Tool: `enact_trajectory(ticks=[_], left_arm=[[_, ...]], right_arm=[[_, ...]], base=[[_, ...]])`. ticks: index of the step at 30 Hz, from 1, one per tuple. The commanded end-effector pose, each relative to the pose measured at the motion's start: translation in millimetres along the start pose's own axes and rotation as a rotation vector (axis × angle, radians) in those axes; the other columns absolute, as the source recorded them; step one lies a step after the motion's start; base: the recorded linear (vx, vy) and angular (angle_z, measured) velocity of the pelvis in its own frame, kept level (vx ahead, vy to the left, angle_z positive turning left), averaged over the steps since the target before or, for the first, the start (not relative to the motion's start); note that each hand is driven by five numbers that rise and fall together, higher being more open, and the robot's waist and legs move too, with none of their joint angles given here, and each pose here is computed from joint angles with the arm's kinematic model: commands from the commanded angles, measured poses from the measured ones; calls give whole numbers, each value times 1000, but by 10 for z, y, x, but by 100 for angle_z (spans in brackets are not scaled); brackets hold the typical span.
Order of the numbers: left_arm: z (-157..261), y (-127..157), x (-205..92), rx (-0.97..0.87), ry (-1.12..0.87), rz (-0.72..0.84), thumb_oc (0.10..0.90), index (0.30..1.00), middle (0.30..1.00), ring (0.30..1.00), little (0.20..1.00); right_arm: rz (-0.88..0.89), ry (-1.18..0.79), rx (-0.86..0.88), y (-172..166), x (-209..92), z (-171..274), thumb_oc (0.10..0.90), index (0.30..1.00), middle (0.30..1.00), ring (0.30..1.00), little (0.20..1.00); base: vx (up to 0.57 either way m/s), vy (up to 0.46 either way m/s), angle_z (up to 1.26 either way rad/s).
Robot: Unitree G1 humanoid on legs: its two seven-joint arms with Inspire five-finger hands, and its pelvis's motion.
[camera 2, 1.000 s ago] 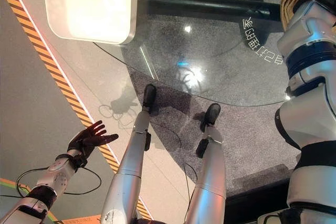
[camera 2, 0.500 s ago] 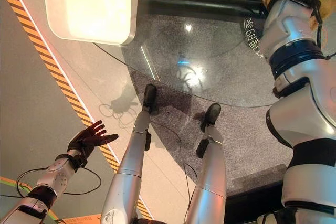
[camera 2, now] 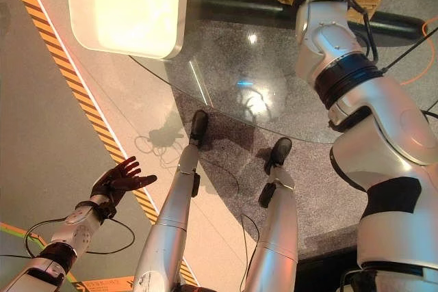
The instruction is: Wipe the table with a cloth and put it in the basket.
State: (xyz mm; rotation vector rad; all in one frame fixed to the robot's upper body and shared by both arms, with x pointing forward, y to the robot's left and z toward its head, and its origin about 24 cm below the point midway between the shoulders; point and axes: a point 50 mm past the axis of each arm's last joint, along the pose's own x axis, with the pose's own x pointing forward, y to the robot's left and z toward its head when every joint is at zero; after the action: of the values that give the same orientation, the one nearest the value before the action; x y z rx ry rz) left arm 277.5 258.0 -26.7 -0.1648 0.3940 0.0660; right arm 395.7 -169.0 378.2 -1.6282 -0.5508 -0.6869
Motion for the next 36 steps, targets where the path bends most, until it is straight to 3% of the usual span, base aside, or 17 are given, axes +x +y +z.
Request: enact_trajectory(ticks=[1, 12, 36], left_arm=[[-201, 139, -99, 31, 51, 52, 800, 900, 900, 900, 900], [-212, 119, -92, 25, 39, 54, 800, 900, 900, 900, 900], [-45, 3, 15, -4, -47, 71, 800, 900, 900, 900, 900]], right_arm=[[-127, -252, 88, -320, -14, 601, 100, 300, 300, 300, 200], [-64, -371, 208, -234, -231, 971, 100, 300, 300, 300, 200], [28, -451, 429, -116, -563, 1283, 100, 300, 300, 300, 200]], base=[[0, 0, 0], [0, 0, 0], [-7, 3, 0]])
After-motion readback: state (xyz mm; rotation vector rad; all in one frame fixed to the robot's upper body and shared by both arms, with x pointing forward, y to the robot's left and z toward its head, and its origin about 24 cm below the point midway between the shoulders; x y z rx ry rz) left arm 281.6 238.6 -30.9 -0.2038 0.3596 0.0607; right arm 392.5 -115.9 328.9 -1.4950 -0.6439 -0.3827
